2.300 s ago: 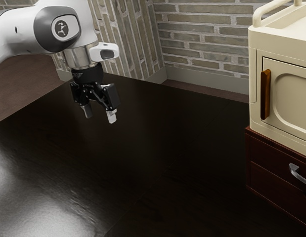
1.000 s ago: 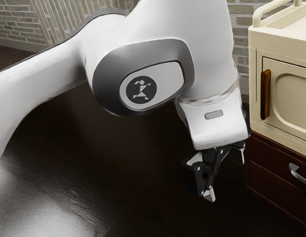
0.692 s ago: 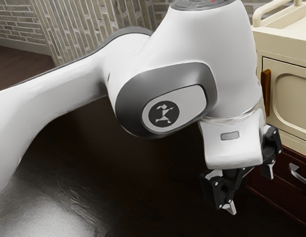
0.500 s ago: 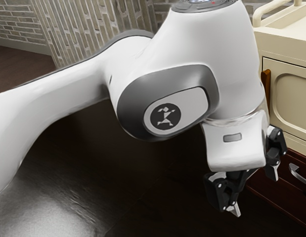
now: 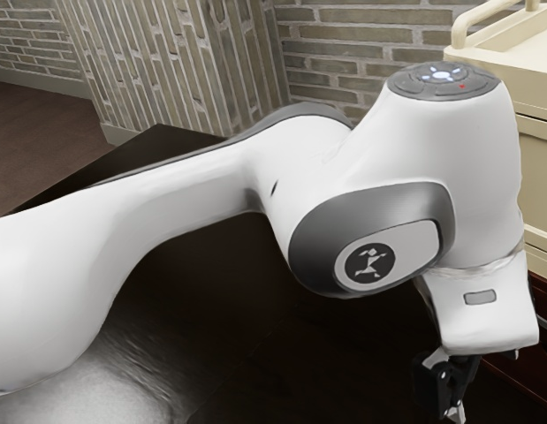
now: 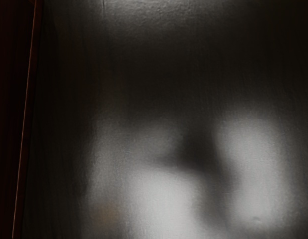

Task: Pull the drawer handle with one arm to open the drawer

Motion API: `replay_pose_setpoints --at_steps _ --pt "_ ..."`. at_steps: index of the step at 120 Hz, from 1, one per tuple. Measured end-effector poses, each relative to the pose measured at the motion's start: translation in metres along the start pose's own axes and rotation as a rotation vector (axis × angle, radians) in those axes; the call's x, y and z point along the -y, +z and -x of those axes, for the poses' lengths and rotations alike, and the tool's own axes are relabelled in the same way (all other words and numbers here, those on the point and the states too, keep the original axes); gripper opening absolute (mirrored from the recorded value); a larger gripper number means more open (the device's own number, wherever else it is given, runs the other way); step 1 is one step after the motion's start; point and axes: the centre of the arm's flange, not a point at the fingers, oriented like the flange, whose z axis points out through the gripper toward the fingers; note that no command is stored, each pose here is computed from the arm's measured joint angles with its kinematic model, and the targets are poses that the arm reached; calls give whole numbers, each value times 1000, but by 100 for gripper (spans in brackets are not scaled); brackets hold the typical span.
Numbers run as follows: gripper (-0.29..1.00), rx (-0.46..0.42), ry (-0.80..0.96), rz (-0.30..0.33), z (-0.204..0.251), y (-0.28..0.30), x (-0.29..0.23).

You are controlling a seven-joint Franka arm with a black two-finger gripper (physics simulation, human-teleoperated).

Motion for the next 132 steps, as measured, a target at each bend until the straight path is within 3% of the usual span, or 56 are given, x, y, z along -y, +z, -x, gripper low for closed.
replay_pose_setpoints --at_steps 69,132 --pt "70 33 -35 -168 -8 10 21" --pt "70 55 -23 -220 -20 33 35"
